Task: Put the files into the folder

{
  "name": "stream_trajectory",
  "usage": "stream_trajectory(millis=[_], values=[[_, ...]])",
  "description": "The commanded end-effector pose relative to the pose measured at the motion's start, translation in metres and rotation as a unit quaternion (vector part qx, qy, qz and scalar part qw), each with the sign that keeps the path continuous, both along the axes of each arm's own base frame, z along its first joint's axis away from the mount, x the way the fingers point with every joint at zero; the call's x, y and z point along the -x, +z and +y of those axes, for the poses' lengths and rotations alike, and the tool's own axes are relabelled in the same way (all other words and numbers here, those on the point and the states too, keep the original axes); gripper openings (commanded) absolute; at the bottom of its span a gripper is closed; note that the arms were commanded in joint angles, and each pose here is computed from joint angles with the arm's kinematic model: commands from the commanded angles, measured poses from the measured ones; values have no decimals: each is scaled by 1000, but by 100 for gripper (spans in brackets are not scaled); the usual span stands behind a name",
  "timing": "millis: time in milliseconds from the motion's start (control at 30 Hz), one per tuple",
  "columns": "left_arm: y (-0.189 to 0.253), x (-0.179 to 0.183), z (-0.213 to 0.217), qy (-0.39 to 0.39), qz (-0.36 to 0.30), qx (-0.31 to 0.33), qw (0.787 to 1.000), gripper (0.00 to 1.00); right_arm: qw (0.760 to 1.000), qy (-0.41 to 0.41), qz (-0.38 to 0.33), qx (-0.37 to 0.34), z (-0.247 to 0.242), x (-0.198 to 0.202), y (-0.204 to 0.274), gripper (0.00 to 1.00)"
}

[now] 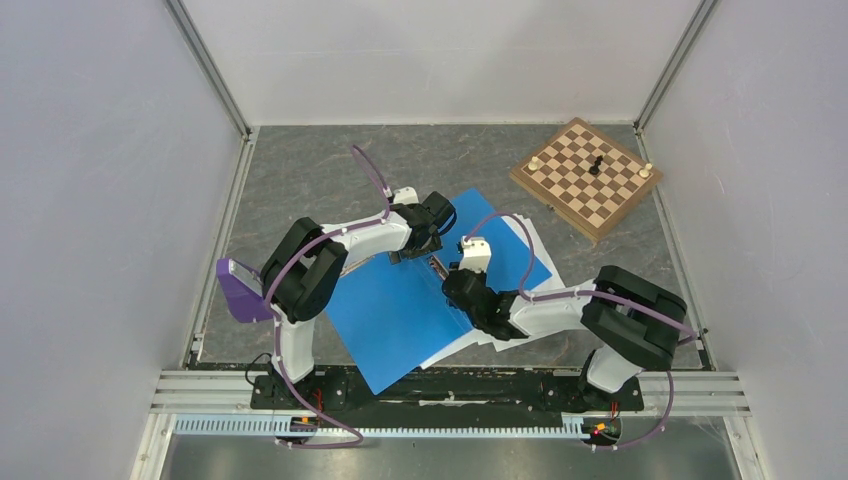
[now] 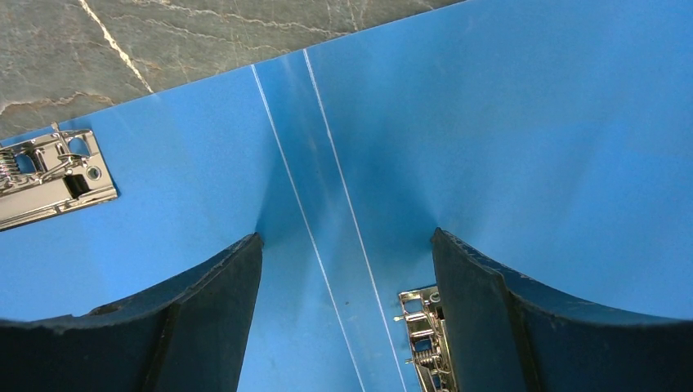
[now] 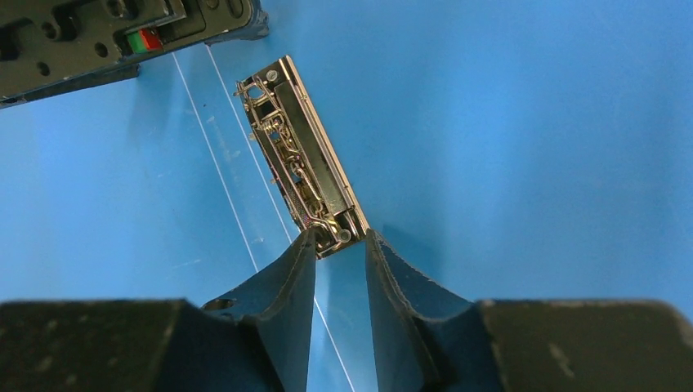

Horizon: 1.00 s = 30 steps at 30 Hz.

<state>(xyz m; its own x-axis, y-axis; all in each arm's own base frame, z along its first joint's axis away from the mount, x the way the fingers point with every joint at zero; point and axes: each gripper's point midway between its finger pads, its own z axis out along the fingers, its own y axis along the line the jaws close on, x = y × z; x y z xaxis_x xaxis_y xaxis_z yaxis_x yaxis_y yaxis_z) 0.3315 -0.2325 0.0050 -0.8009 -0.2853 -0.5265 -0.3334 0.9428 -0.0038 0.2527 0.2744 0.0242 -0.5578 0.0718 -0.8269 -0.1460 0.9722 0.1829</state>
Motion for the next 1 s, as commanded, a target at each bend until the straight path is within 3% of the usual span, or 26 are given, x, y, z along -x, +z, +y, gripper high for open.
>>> stream_trajectory(millis=[0,267,533,633,800,967], values=[[-87,62,15,6,149,0,989,81,989,-5,59,136,-61,19,-42,31],[-83,58,12,-8,142,1,990,81,994,8,51,92,-51,10,-22,34],[-58,30,-12,-63,114,20,991,80,997,65,17,42,-14,-1,23,51],[-37,10,-28,-96,96,33,990,80,997,75,0,27,-9,-7,42,59],[14,-26,-47,-146,53,38,987,81,996,87,-28,7,-9,-13,74,63],[65,-47,-54,-181,12,30,983,81,993,109,-43,-12,-15,-6,88,57]])
